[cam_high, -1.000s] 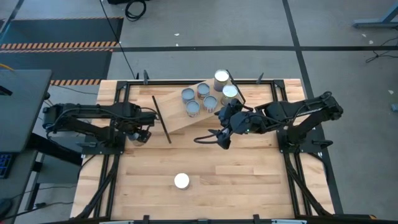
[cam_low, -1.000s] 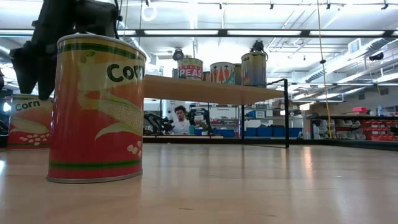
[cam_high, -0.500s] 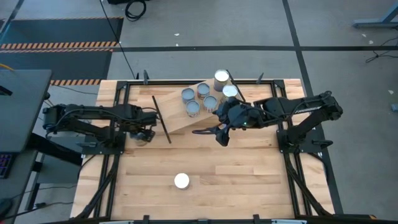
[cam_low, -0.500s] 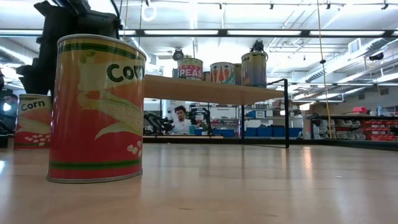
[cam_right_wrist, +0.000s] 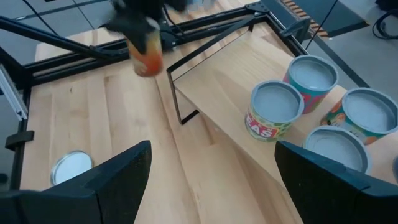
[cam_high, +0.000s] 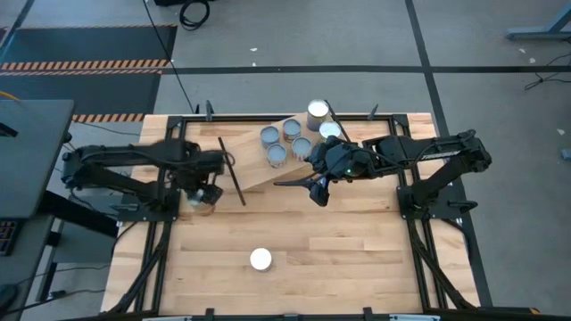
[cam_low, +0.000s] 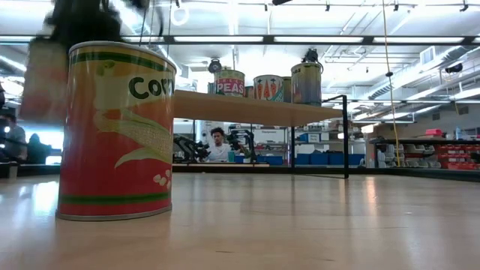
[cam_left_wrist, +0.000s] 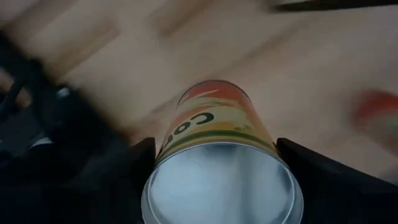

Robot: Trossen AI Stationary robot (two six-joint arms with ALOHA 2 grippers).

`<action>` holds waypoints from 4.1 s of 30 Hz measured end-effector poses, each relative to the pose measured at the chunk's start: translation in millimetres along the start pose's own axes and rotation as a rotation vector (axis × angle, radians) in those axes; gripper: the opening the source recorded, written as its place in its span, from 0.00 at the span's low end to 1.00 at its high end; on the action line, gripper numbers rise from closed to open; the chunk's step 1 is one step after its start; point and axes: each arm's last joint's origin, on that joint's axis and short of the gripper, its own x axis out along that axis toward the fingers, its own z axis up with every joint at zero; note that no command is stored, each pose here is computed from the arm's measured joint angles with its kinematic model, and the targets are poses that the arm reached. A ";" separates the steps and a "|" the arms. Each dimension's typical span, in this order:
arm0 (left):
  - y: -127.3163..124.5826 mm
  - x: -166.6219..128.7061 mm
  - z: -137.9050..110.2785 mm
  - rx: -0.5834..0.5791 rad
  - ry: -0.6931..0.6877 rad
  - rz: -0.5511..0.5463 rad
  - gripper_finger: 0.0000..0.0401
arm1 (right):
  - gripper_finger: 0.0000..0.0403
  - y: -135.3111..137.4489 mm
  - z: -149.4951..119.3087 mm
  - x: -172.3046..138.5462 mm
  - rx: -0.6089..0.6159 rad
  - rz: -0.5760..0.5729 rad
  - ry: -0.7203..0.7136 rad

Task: Pick and place cans onto a shelf
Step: Put the top canned corn on the shelf, then put the canned corn on the shelf aligned with the other canned corn

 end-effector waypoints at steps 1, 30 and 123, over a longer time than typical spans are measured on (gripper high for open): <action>-5.1 -17.7 -1.0 0.018 -0.030 -0.043 0.77 | 0.87 -0.8 0.2 0.3 0.001 -0.003 0.001; -28.7 -114.2 148.3 0.099 -0.322 0.099 0.78 | 0.87 16.3 -13.0 -7.6 0.036 0.036 0.067; -171.4 -37.9 -153.4 0.922 -0.249 0.075 0.83 | 0.86 132.4 -162.0 122.0 -0.464 0.266 0.014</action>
